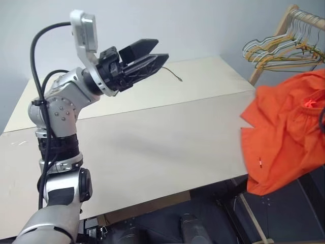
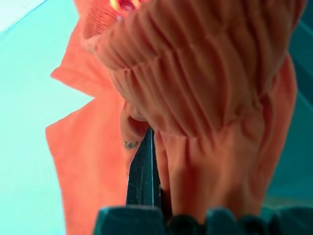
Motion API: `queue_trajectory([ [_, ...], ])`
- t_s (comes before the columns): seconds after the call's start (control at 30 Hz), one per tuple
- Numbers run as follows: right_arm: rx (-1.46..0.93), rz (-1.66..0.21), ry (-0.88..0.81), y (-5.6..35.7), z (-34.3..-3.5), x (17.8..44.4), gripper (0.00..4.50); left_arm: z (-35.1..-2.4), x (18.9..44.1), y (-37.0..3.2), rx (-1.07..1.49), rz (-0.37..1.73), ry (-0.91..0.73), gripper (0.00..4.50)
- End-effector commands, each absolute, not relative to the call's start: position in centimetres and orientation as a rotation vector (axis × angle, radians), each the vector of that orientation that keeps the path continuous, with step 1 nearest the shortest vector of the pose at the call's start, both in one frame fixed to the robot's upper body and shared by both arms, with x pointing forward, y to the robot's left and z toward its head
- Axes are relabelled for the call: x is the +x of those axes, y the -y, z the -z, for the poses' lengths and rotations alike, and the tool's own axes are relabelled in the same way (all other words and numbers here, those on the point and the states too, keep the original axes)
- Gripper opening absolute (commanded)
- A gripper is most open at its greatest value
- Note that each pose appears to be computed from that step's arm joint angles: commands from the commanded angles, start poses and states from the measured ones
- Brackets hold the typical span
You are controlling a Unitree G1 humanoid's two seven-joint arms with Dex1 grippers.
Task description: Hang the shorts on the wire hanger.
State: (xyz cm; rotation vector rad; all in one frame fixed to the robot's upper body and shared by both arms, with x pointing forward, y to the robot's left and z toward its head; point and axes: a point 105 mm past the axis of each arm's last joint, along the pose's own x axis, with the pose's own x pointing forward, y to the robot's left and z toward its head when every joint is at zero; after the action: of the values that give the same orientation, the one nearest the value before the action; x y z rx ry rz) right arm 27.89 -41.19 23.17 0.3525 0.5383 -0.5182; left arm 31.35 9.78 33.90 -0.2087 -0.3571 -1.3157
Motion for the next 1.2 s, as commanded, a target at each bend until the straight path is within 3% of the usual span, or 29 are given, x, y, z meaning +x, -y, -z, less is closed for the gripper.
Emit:
queue_trajectory([
  [0.03,0.419,0.619,-0.496,43.1,-25.3,26.8,0.0,-35.5,30.1,-9.6,-0.173,1.335,0.435,4.49],
  [0.37,0.564,0.759,-0.474,46.4,-24.9,27.0,0.0,-35.5,30.0,-9.4,-0.17,1.33,0.451,4.49],
  [1.1,0.544,0.773,-0.485,47.9,-22.9,27.6,0.0,-35.1,29.9,-9.8,-0.131,1.313,0.449,4.49],
  [1.2,0.474,0.79,-0.472,48.1,-23.5,27.7,0.82,-35.0,30.0,-9.8,-0.126,1.311,0.447,4.5],
])
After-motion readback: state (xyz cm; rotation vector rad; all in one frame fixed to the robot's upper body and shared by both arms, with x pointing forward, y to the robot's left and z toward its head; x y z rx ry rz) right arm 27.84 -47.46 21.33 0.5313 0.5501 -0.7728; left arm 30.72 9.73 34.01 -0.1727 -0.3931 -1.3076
